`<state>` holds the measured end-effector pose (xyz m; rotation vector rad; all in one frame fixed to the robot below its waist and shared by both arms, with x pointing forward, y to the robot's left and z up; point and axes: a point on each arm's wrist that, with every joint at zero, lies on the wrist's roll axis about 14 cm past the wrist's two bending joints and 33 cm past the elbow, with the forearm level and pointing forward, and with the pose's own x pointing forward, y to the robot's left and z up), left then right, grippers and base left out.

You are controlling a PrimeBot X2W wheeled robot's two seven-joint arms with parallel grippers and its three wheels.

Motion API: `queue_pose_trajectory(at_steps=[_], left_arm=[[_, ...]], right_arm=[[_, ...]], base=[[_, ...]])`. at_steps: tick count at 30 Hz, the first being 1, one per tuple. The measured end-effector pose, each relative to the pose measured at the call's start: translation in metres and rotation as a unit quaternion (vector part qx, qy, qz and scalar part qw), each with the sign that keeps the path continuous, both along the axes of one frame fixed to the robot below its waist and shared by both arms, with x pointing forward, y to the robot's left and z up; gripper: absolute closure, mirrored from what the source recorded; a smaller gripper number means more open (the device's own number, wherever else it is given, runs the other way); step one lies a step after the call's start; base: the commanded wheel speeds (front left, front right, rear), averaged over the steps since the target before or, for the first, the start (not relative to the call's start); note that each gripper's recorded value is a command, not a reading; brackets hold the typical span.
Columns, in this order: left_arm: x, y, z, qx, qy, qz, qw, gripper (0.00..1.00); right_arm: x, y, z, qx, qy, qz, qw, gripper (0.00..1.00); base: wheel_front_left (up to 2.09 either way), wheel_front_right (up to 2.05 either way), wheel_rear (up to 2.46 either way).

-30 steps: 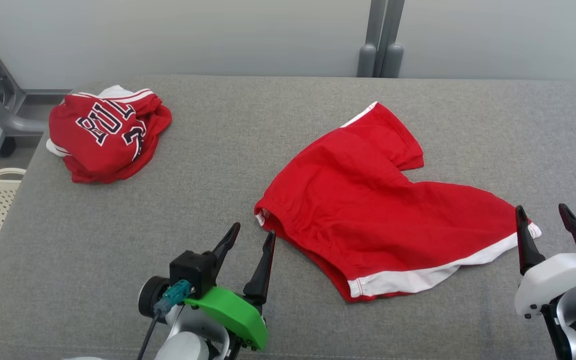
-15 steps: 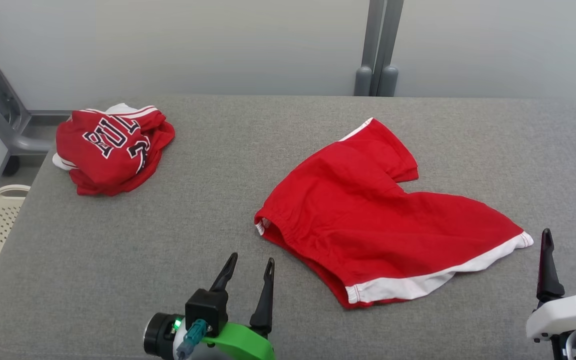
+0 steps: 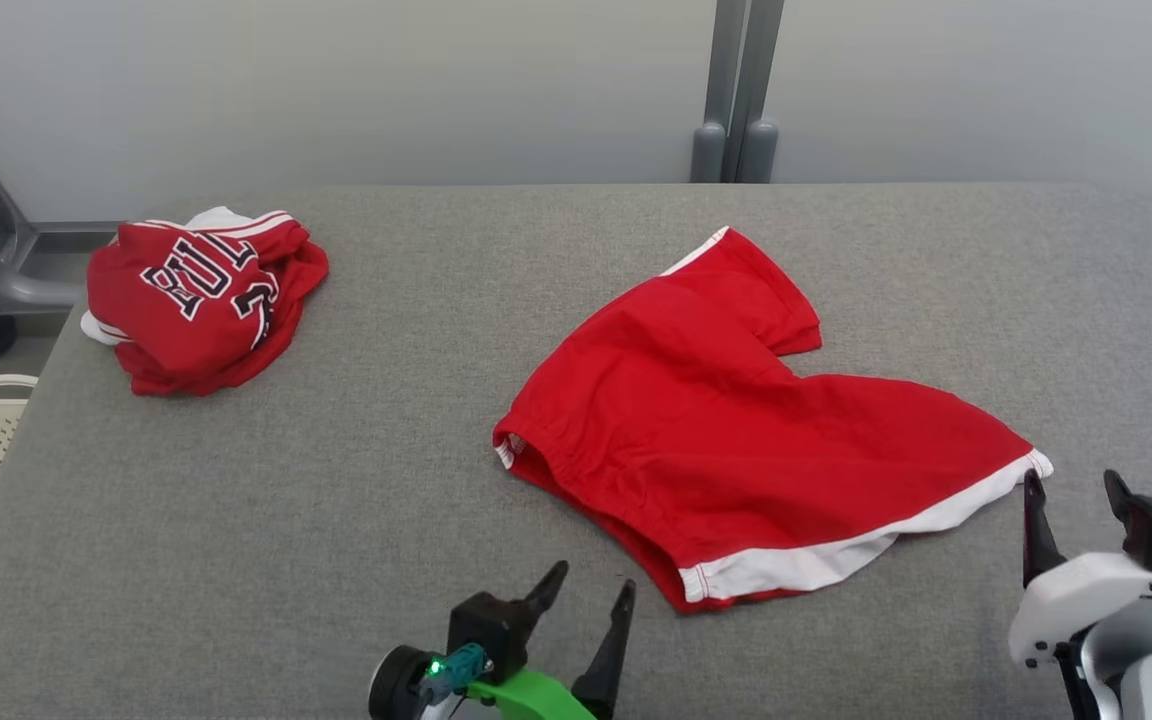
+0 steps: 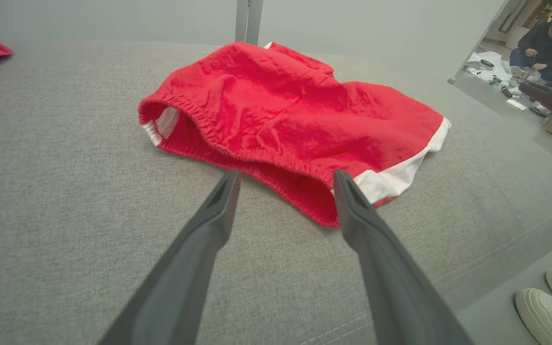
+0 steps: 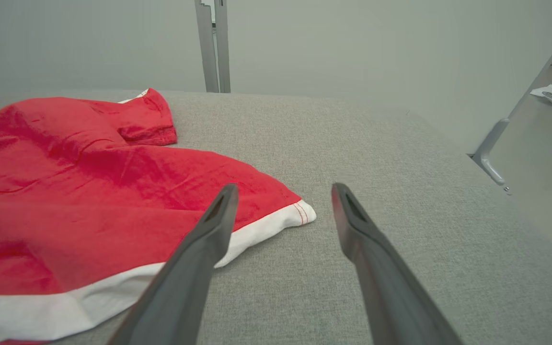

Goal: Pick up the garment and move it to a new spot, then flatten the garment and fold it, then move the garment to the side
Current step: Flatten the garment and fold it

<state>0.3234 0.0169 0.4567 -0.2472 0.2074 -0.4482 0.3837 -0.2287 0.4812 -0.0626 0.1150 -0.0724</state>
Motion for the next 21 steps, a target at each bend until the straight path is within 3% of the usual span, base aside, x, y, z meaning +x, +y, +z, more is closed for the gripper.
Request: queue_pose_trajectory(at_steps=[10,21], left_arm=[[0.005,-0.049,-0.013,-0.006,0.06,-0.097,0.993,0.0],[0.01,-0.061,-0.046,0.006,0.145,-0.12,0.982,0.0]], right_arm=[[0.043,0.001,-0.025,-0.026,0.112,0.021,0.993,0.0],[0.071,-0.012,-0.052,-0.05,0.18,0.03,0.982,0.0]], base=[[0.0,0.0,0.0],[0.0,0.0,0.0]])
